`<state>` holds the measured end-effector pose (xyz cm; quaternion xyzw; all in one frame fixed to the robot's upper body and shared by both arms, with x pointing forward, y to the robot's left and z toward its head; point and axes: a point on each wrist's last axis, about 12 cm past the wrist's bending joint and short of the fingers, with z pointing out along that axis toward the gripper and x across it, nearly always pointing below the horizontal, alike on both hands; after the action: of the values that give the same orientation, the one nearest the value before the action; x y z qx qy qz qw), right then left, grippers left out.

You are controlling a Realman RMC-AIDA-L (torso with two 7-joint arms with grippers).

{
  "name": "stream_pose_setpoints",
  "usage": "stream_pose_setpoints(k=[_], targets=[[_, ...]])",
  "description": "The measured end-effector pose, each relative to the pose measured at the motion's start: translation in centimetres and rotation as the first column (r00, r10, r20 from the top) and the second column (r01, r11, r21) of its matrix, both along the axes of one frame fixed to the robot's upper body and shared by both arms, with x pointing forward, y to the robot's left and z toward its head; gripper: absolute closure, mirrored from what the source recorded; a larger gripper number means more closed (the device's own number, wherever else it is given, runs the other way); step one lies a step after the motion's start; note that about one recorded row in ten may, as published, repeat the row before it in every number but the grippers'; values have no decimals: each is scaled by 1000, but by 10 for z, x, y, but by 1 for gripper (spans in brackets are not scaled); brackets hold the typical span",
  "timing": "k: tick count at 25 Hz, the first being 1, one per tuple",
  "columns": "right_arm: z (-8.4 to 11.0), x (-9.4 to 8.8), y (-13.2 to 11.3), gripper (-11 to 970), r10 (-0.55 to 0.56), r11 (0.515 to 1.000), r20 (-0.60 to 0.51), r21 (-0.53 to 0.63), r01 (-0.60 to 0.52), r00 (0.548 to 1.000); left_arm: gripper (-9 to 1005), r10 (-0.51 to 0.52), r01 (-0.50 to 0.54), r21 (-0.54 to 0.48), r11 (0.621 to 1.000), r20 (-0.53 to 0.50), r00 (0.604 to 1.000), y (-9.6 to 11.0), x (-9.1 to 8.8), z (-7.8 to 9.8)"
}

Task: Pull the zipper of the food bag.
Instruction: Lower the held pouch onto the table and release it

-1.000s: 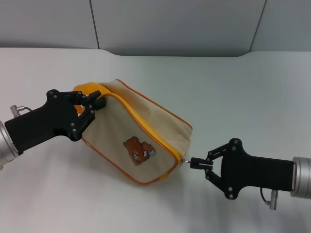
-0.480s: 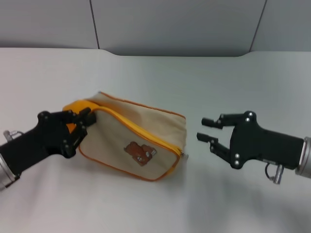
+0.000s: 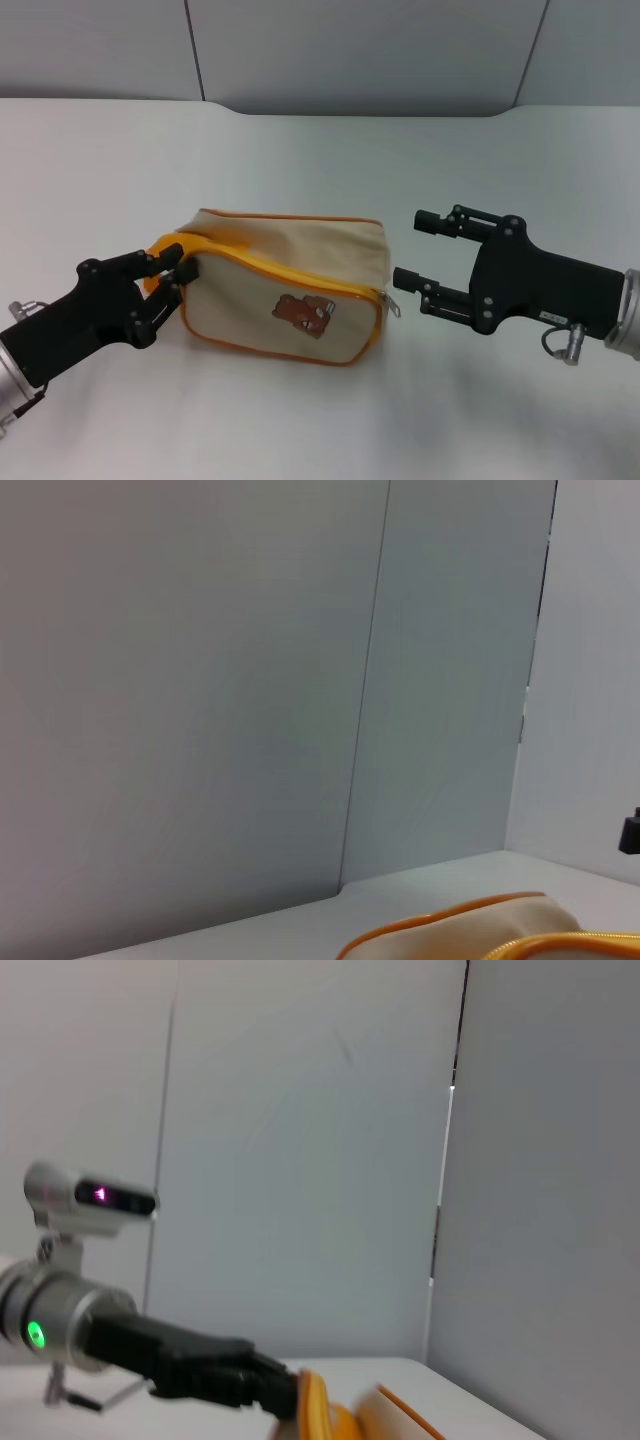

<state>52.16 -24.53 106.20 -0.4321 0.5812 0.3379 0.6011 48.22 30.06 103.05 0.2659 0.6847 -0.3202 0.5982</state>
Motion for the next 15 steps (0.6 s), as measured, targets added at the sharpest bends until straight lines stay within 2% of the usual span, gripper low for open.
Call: stream_pose_setpoints(k=[2, 4, 6, 8, 10, 12, 14, 15], targets=[[1, -3, -1, 465, 11, 999, -28, 31, -10, 1000, 915, 12, -12, -27, 1000, -3, 1000, 4, -1, 2], [6, -8, -4, 307, 36, 995, -65, 93, -30, 997, 916, 10, -10, -75, 997, 7, 1000, 11, -3, 10], [8, -10, -5, 307, 49, 993, -74, 113, -41, 996, 841, -41, 45, -113, 993, 37, 998, 18, -7, 21], [12, -16, -8, 308, 97, 984, -97, 157, -81, 991, 766, -140, 145, -119, 982, 52, 989, 22, -12, 30], [15, -22, -12, 308, 150, 976, -128, 181, -125, 980, 691, -279, 280, -101, 955, 29, 960, 22, -15, 37], [15, -27, -15, 308, 204, 968, -176, 182, -172, 963, 473, -405, 402, -75, 913, -30, 914, 20, -15, 42], [10, -33, -13, 307, 265, 961, -258, 151, -232, 929, 356, -482, 480, -52, 876, -95, 871, 14, -15, 41], [10, -33, -13, 295, 265, 961, -258, 151, -232, 929, 297, -482, 480, -52, 876, -95, 871, 14, -15, 41]])
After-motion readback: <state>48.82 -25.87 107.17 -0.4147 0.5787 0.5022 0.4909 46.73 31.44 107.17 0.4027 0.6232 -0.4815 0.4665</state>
